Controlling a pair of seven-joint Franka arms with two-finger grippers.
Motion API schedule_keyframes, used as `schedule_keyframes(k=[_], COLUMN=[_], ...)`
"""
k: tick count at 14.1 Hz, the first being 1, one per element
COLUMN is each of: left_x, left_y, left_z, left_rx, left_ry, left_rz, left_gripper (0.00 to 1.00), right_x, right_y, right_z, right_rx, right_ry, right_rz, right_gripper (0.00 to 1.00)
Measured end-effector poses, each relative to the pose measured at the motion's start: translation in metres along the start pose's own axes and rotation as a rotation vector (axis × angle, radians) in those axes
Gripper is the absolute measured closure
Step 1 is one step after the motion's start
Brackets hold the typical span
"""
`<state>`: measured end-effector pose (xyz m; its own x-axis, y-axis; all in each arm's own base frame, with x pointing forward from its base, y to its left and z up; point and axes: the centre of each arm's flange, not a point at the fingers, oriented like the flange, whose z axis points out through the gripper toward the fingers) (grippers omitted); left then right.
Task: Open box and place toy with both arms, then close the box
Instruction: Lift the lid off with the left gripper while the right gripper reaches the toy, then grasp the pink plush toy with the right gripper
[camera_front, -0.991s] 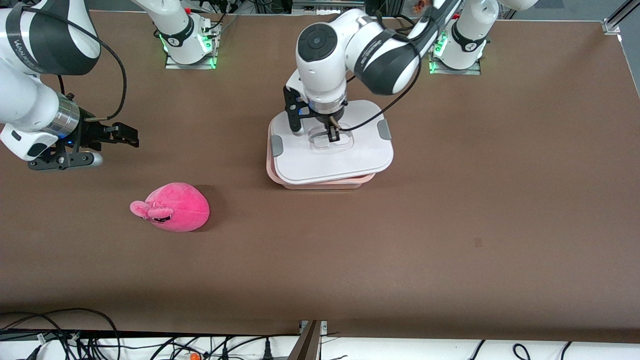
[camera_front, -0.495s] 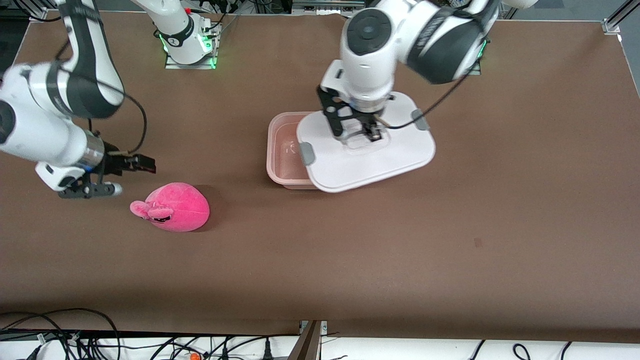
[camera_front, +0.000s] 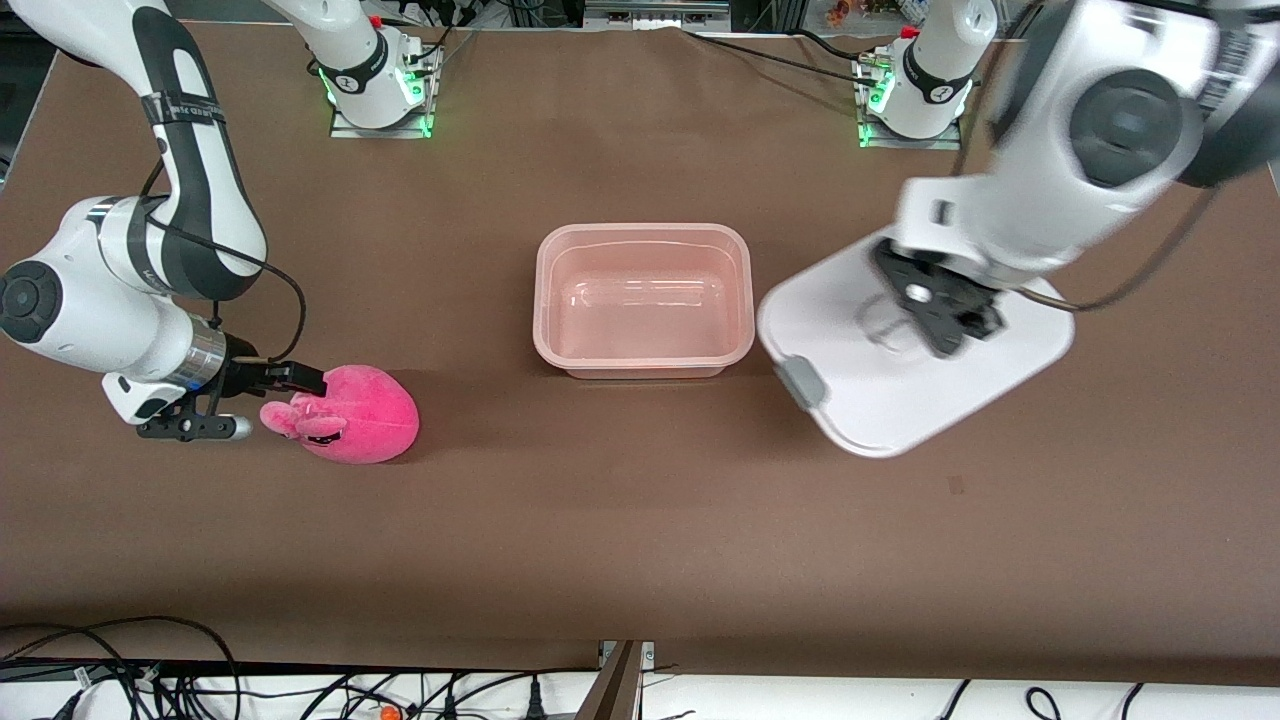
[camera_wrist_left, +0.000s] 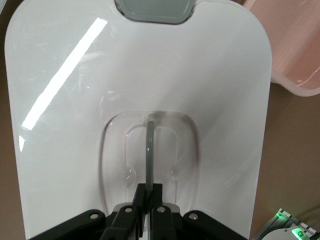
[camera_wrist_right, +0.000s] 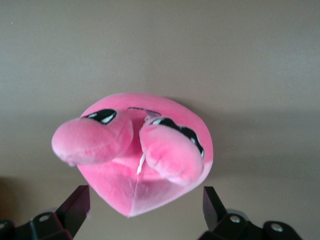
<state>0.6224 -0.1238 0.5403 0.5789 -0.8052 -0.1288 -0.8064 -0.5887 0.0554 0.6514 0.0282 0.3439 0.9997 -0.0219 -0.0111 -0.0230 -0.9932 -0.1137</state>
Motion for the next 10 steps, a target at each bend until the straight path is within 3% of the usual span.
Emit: schedule_keyframes(k=[4,8,9,10], left_x=[-0.113,-0.173,-0.179,-0.184], left_y=[-0.098,-0.138,-0.143,-0.146], left_z=[0.012,0.028,0.033,0.037], left_rx=[-0.033,-0.063,-0.071,-0.077], left_ry=[0.013,0.015,0.013,0.012], left_rz=[-0.087,-0.09,-0.093,-0.088], left_gripper=[0.93,0.93,0.93,0.93], right_x=[0.006,0.009,0.009,0.009], right_y=[0.0,-0.001,-0.001,-0.002], right_z=[0.02,0.05,0.053,0.053], right_rx=[0.004,0.012,0.011,0.012], right_ry=[0.02,0.013,0.013,0.014], right_rz=[0.008,0.019,0.02,0.02], right_gripper=[0.0,0.02,0.09,0.22])
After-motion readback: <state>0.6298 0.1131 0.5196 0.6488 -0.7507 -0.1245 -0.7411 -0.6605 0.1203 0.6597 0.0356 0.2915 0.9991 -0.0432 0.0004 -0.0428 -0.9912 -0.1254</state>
